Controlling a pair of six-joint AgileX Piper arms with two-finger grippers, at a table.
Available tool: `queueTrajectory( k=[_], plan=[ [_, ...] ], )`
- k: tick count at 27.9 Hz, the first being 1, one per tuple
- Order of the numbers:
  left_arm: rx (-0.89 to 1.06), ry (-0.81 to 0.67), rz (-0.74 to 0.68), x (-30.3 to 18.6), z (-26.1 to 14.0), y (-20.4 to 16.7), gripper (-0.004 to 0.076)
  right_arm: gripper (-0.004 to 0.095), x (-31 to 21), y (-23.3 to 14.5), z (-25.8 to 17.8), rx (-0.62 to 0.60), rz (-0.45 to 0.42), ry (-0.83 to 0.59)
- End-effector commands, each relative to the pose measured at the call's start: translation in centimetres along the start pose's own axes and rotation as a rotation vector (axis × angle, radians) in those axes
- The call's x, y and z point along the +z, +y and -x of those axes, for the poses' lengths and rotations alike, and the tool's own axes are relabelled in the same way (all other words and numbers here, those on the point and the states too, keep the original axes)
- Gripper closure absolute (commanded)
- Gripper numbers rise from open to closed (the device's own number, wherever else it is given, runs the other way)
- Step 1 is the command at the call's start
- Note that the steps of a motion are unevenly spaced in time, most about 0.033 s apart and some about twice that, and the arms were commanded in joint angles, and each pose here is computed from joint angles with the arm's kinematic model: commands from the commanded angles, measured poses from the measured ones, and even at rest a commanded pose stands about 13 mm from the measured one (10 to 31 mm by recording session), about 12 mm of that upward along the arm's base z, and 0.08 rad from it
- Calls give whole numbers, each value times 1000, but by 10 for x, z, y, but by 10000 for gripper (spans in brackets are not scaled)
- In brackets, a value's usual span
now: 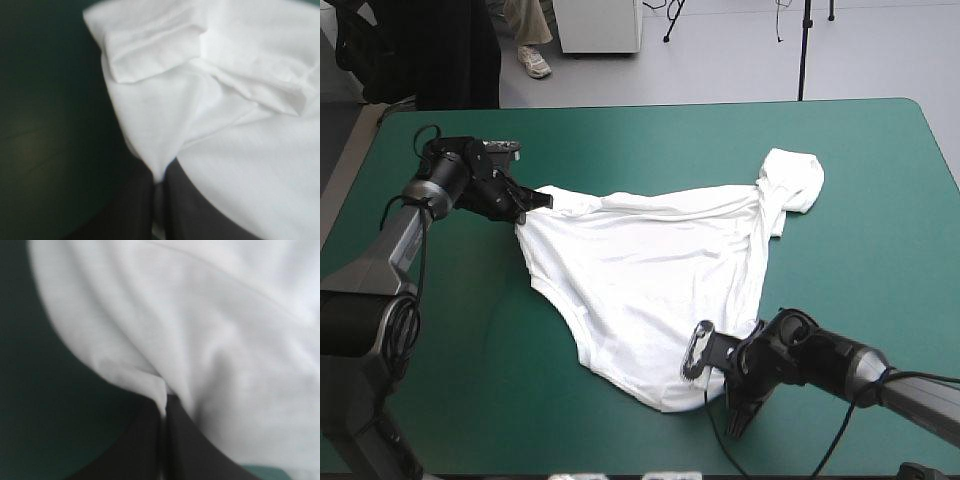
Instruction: Fold the cloth
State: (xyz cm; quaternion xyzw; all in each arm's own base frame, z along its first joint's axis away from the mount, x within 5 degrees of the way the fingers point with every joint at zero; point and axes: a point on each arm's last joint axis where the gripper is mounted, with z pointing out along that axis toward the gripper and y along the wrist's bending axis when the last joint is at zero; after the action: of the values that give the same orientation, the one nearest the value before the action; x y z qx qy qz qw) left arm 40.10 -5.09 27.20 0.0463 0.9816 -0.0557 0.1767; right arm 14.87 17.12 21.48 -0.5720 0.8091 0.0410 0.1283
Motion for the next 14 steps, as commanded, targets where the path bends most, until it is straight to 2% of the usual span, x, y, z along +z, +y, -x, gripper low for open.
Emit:
queueTrajectory(
  k=[1, 9, 12, 13, 14],
  plan=[
    [13, -194, -35, -77, -1, -11, 733, 925, -40, -32, 7, 55, -140, -99],
    [49, -563, -147, -205, -37, -29, 733, 925, -181, -61, 20, 246, -392, -402],
    [89, -731, -221, -251, -53, -39, 733, 925, -239, -61, 22, 302, -490, -564],
    [121, -833, -260, -282, -62, -44, 733, 925, -279, -60, 20, 319, -561, -679],
    [134, -889, -271, -300, -66, -46, 733, 925, -299, -59, 19, 324, -591, -737]
  ],
)
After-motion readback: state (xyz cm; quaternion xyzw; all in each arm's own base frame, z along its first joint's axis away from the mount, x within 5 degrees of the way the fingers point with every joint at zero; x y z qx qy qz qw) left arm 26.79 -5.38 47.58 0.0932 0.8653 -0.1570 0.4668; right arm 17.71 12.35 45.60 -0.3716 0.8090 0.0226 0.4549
